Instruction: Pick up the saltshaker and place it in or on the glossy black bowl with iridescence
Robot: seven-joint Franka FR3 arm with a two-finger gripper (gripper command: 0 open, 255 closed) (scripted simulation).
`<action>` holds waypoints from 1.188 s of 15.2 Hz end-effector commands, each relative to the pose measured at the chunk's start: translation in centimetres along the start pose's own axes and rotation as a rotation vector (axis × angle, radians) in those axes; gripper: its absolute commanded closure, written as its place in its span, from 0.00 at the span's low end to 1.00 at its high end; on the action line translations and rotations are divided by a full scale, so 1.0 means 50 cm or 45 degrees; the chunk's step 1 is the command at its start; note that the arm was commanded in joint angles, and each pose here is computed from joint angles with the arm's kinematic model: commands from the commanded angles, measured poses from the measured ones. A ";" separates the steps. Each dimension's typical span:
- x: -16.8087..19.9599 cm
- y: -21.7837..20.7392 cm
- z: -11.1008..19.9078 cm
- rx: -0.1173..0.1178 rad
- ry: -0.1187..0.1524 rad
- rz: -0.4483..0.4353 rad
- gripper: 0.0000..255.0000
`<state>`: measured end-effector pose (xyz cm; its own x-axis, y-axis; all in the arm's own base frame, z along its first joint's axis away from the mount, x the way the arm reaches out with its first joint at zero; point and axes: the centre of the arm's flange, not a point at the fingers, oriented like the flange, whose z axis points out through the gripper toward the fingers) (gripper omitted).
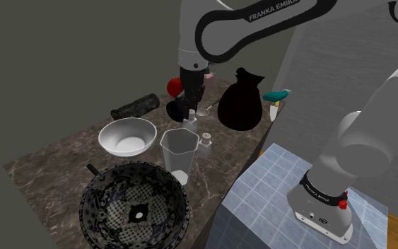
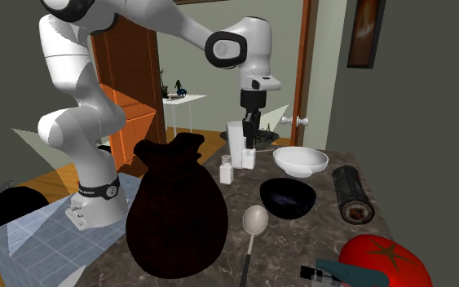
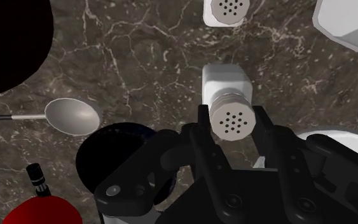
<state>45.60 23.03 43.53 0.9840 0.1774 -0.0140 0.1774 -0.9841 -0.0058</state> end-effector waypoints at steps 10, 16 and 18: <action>-0.003 0.000 -0.118 0.000 -0.001 0.000 1.00; -0.004 0.000 -0.182 0.000 -0.001 0.000 1.00; -0.004 -0.001 -0.203 0.000 -0.001 0.000 1.00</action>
<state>45.45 22.98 53.23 0.9841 0.1773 -0.0140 0.1772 -0.9842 -0.0059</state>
